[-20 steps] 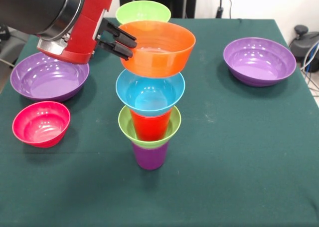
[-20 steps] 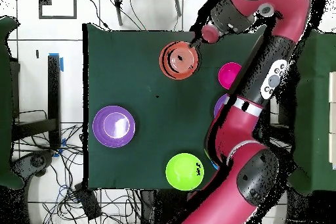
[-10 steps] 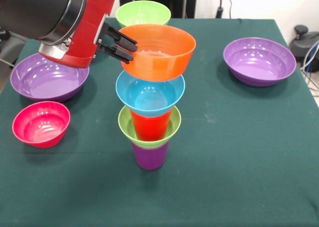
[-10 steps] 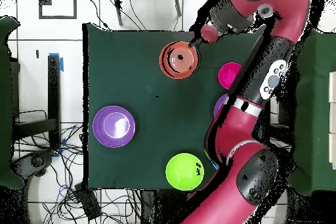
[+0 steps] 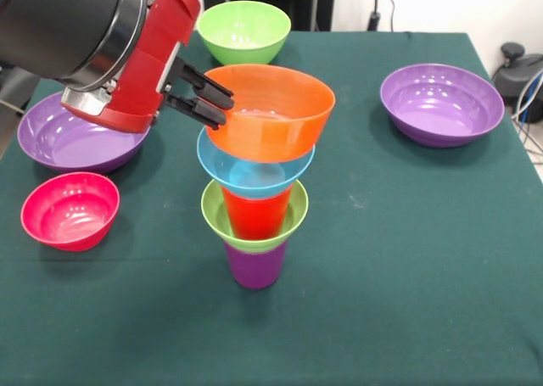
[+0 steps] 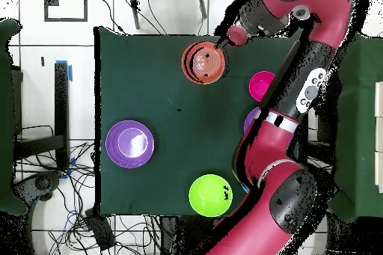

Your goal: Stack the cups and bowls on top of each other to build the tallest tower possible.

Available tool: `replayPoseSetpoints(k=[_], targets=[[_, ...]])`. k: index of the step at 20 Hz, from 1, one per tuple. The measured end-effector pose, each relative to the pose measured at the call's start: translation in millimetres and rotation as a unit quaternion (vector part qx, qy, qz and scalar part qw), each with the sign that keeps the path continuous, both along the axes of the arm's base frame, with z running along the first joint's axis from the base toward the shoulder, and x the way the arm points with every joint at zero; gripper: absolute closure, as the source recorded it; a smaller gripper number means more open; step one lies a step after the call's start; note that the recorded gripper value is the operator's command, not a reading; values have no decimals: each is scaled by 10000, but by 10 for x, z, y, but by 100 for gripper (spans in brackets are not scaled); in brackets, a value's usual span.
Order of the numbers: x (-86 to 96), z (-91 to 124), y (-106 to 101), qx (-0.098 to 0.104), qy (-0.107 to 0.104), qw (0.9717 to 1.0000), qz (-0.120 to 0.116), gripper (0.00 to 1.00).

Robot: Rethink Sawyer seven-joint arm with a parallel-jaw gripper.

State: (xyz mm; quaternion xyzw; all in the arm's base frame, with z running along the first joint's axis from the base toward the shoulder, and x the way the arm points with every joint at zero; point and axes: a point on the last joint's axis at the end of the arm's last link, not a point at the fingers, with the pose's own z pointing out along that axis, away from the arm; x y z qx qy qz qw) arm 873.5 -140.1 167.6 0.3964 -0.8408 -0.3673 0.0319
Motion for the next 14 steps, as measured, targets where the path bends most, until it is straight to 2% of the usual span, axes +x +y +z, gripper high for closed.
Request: replayPoseSetpoints(k=[5, 14], targets=[[5, -34, 7, 69, -10, 10000, -26, 100], [-38, -278, 53, 216, 122, 9997, -30, 100]])
